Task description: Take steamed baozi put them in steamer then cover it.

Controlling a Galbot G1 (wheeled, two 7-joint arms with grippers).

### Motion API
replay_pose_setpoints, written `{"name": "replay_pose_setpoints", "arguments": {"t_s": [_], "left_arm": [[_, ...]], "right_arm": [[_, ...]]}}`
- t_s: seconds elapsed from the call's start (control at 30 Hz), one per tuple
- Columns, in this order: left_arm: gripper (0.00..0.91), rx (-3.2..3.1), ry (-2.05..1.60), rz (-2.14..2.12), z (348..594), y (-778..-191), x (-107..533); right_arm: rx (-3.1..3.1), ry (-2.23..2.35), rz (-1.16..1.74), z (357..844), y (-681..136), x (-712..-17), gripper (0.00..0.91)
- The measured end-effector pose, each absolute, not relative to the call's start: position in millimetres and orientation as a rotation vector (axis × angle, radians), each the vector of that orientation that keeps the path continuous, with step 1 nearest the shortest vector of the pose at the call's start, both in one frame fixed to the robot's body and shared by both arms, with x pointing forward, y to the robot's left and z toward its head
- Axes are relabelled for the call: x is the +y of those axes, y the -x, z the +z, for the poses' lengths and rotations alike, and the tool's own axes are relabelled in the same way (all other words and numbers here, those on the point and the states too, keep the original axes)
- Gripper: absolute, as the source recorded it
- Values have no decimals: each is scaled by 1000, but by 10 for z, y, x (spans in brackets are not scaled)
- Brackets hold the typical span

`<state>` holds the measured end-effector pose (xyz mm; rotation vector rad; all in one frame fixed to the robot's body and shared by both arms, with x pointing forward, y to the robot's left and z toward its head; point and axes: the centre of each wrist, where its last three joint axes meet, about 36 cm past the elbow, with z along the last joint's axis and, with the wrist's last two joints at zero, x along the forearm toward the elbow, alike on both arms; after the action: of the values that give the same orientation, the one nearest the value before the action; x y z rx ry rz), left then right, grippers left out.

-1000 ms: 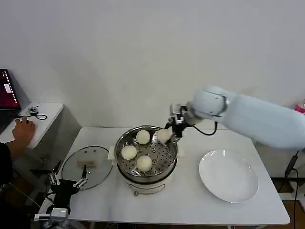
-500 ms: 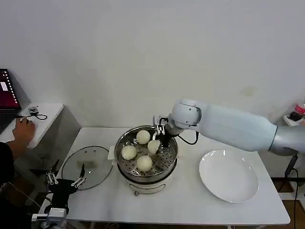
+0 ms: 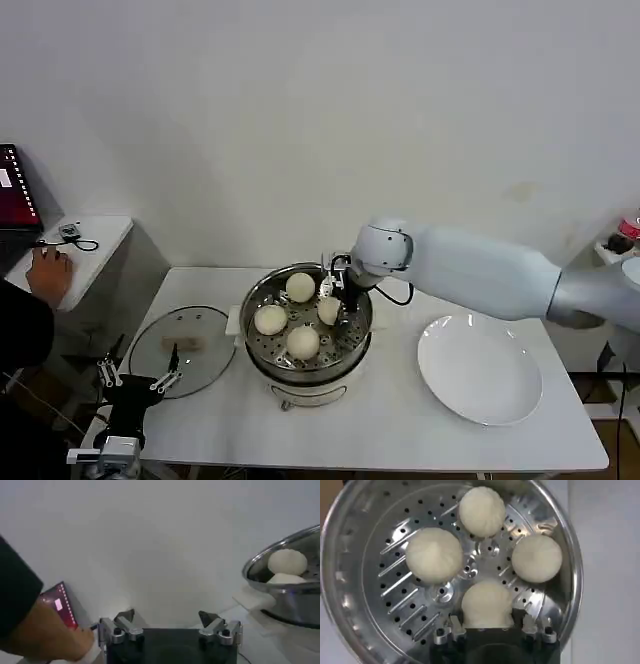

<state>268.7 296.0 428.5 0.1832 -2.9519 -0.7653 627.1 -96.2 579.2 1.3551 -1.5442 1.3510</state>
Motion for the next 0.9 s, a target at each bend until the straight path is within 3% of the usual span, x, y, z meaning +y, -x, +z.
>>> {"name": "replay_pose_setpoints", "arguments": {"t_s": [0.03,0.1,0.9], "left_arm": [[907,-2952,-183,-765,4285,-2687,2960],[907,-2952,-183,-765,4285,-2687,2960],[907,-2948,-165,-718,4252,-2725,2932]], "right_arm": [[-1542,-1354,1353,5783,-6273,-964,685],[-1541,-1354,1355,5767,-6273,-969,907],[-1692,-1355,1344,6124,-5982,-1313,907]]}}
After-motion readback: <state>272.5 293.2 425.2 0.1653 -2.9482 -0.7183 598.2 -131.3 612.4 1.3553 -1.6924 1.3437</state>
